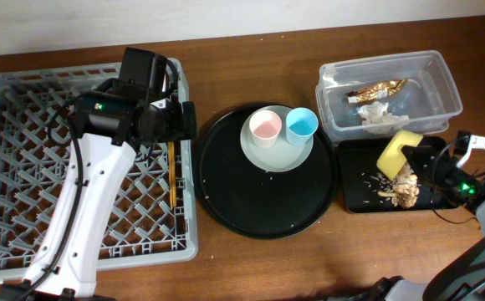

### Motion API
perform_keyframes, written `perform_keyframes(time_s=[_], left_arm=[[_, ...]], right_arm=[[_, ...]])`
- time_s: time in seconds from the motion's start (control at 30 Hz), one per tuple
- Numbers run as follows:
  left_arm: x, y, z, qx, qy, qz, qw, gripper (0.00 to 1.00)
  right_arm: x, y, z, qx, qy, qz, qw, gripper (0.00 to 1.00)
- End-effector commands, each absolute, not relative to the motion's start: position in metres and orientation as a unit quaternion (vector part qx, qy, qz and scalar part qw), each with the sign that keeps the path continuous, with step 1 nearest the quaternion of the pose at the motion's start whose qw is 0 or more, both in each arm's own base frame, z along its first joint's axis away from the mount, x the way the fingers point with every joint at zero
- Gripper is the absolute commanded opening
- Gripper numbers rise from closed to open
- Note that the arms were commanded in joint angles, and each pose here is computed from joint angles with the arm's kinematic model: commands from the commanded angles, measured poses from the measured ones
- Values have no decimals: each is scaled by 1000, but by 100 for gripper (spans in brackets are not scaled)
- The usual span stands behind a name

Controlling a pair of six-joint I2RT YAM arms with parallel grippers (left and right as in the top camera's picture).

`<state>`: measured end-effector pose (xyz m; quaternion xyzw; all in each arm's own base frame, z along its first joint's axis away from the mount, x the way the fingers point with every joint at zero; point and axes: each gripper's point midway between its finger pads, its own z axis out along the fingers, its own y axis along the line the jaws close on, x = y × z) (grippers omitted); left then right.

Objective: Sort waste into correct bins and load items into the dishwasher rack
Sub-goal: 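Lift the yellow bowl and tip its scraps onto the black flat tray, then set the empty yellow bowl back on the black round tray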

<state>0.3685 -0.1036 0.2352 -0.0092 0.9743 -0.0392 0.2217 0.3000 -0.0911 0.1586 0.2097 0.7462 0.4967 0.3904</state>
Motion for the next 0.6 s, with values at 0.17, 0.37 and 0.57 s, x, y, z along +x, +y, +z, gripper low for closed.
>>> perform_keyframes(time_s=[0.17, 0.37, 0.57], left_arm=[[370, -104, 239, -8, 973, -42, 227, 99], [370, -104, 239, -8, 973, -42, 227, 99], [370, -104, 239, -8, 973, -42, 227, 99]], right_arm=[[298, -85, 186, 189, 687, 577, 399, 4], [301, -89, 188, 252, 667, 611, 345, 4], [302, -90, 189, 274, 658, 622, 324, 4]])
